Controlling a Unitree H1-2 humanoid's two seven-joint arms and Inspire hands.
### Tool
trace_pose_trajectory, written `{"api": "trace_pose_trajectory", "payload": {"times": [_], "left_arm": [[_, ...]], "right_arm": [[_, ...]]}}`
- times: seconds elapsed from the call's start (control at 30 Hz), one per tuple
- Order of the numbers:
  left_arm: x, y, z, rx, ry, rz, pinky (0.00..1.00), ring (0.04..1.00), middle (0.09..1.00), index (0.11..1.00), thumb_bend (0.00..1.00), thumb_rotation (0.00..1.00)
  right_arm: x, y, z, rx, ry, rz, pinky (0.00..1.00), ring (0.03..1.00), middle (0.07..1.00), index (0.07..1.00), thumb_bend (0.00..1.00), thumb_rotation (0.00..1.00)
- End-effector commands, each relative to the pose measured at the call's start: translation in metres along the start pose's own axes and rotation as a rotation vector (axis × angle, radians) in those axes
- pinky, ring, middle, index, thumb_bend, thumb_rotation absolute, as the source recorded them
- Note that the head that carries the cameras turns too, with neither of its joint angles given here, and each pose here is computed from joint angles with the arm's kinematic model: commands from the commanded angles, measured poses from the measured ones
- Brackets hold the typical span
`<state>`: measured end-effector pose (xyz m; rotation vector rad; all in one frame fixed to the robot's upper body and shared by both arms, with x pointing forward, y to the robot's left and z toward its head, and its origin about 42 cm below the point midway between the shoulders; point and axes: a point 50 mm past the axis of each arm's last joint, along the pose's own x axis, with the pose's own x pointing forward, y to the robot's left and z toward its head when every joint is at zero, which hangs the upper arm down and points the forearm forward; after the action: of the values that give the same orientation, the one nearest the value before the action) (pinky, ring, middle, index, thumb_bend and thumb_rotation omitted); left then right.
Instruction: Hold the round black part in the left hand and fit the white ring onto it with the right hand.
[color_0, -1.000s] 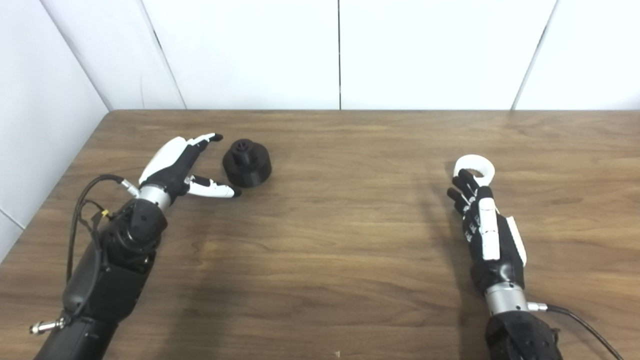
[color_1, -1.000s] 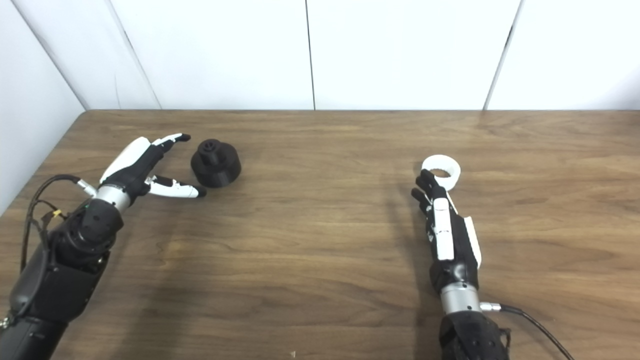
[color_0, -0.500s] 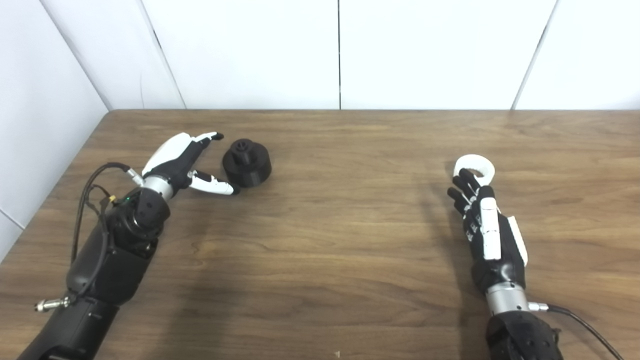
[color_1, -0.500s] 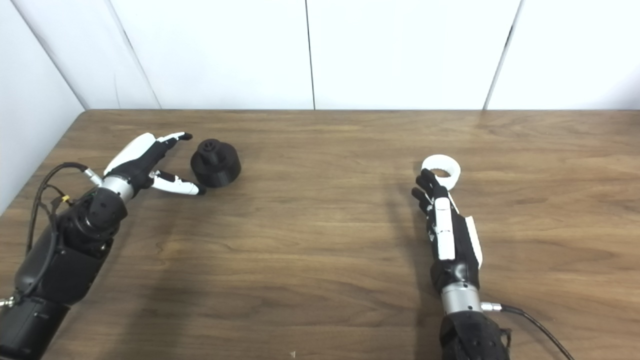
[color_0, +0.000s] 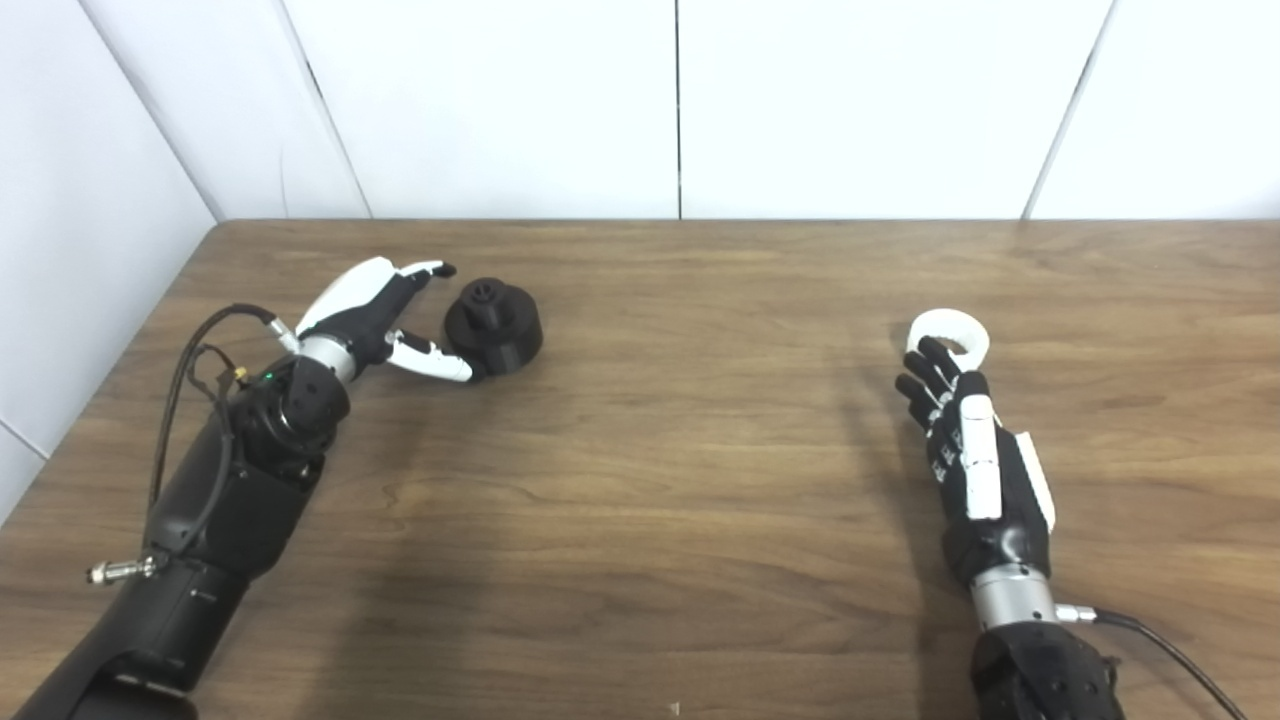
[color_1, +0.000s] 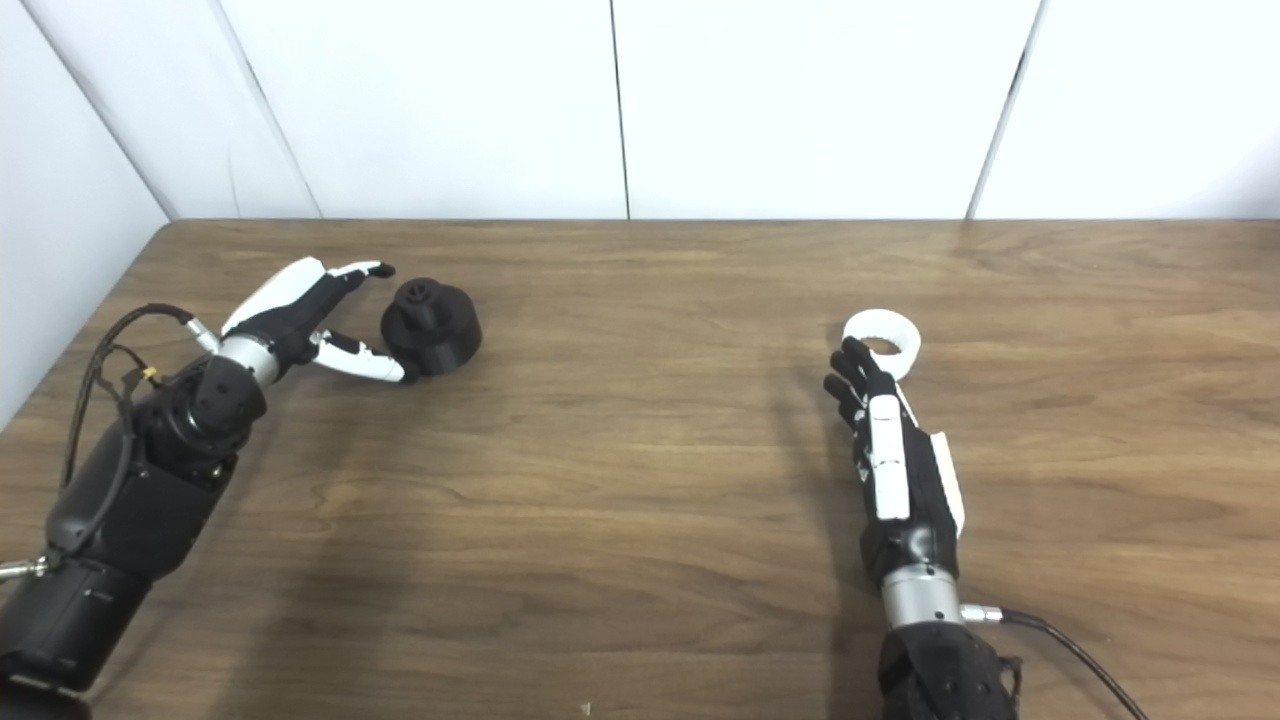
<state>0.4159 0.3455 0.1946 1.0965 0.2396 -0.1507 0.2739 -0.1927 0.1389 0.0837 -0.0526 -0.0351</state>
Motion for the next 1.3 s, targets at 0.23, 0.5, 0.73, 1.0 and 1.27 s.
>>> {"api": "trace_pose_trajectory", "payload": {"times": [0.23,0.5,0.73,1.0,1.27], "left_arm": [[0.011,0.042,0.026,0.037,-0.058,0.055,0.92,1.000,0.994,0.923,0.98,0.23],[0.014,0.039,0.030,0.048,-0.070,0.049,0.93,1.000,0.974,0.896,0.98,0.23],[0.016,0.037,0.033,0.047,-0.089,0.043,0.98,1.000,0.951,0.890,0.97,0.23],[0.019,0.036,0.037,0.085,-0.077,0.024,0.90,1.000,0.970,0.849,0.98,0.26],[0.019,0.031,0.039,0.086,-0.085,0.027,0.92,1.000,0.987,0.827,0.98,0.26]], "right_arm": [[0.004,0.008,0.012,0.028,-0.081,0.008,0.93,0.889,0.897,0.891,0.47,1.00],[0.004,0.007,0.012,0.033,-0.082,0.005,0.92,0.882,0.894,0.889,0.47,1.00],[0.003,0.007,0.010,0.039,-0.081,0.002,0.93,0.883,0.894,0.893,0.47,1.00],[0.002,0.008,0.012,0.033,-0.087,-0.010,0.91,0.873,0.887,0.887,0.46,1.00],[0.001,0.008,0.010,0.037,-0.086,-0.012,0.90,0.875,0.890,0.888,0.47,1.00]]}}
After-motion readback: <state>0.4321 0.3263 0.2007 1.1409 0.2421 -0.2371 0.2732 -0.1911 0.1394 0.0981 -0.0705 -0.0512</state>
